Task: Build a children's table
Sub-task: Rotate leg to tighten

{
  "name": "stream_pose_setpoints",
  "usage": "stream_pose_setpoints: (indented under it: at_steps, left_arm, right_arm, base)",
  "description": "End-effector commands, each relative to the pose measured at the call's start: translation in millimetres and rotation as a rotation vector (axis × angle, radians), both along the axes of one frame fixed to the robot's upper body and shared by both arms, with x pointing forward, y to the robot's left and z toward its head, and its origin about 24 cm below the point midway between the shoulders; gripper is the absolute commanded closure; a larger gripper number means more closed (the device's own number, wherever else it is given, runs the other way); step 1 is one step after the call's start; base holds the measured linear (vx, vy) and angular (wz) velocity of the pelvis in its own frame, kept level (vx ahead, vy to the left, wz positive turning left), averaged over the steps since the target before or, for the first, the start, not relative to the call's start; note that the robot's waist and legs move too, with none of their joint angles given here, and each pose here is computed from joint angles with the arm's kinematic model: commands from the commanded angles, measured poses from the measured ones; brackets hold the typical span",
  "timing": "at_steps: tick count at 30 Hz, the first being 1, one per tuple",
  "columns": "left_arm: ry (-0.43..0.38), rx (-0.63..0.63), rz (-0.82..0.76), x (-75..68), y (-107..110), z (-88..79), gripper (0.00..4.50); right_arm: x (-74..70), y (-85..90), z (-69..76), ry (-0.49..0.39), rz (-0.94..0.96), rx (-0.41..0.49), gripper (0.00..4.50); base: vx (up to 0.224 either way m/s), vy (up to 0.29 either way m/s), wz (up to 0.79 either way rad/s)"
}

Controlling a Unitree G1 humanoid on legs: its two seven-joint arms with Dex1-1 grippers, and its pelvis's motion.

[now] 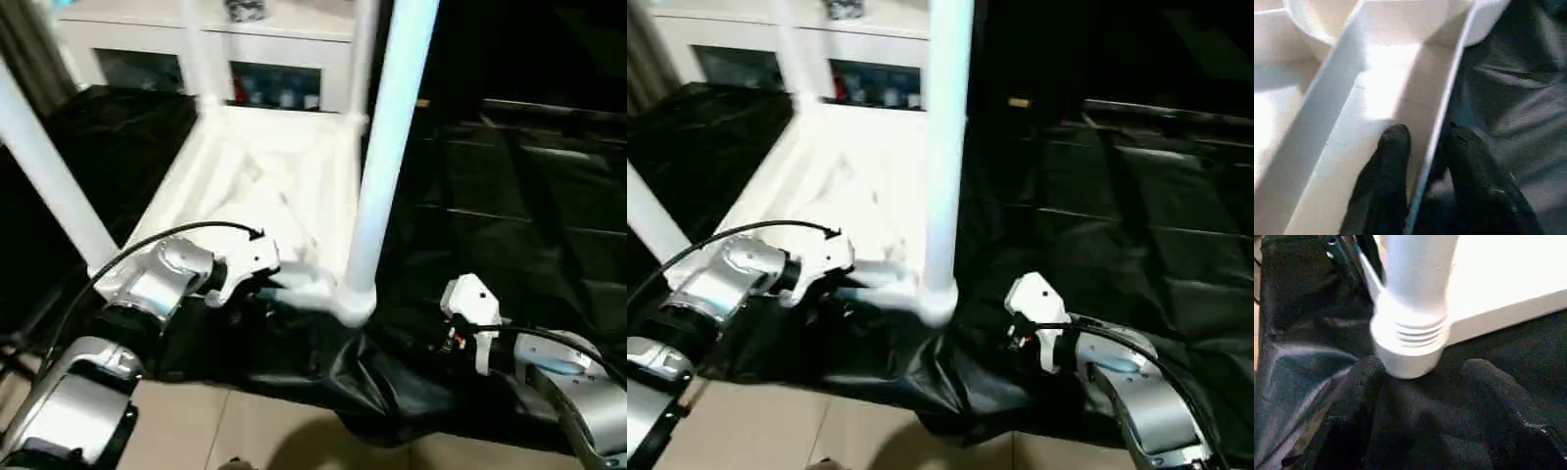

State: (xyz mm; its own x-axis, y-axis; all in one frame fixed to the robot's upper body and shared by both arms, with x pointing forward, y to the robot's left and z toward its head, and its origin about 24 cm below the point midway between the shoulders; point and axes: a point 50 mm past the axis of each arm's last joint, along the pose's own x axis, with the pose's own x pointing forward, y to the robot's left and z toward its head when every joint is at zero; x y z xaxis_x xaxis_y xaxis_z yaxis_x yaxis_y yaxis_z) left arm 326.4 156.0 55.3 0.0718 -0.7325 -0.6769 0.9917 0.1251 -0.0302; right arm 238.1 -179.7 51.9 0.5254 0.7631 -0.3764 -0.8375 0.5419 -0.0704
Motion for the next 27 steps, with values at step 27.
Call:
stream_pose_setpoints:
  at_steps: [27]
  left_arm:
    - [-0.030, -0.050, 0.220, -36.1, -9, 5.4, 4.50]
  right_arm:
    - [10.9, 16.5, -1.0, -0.064, -0.029, -0.004, 1.55]
  base:
    - [0.000, 0.000, 0.00]
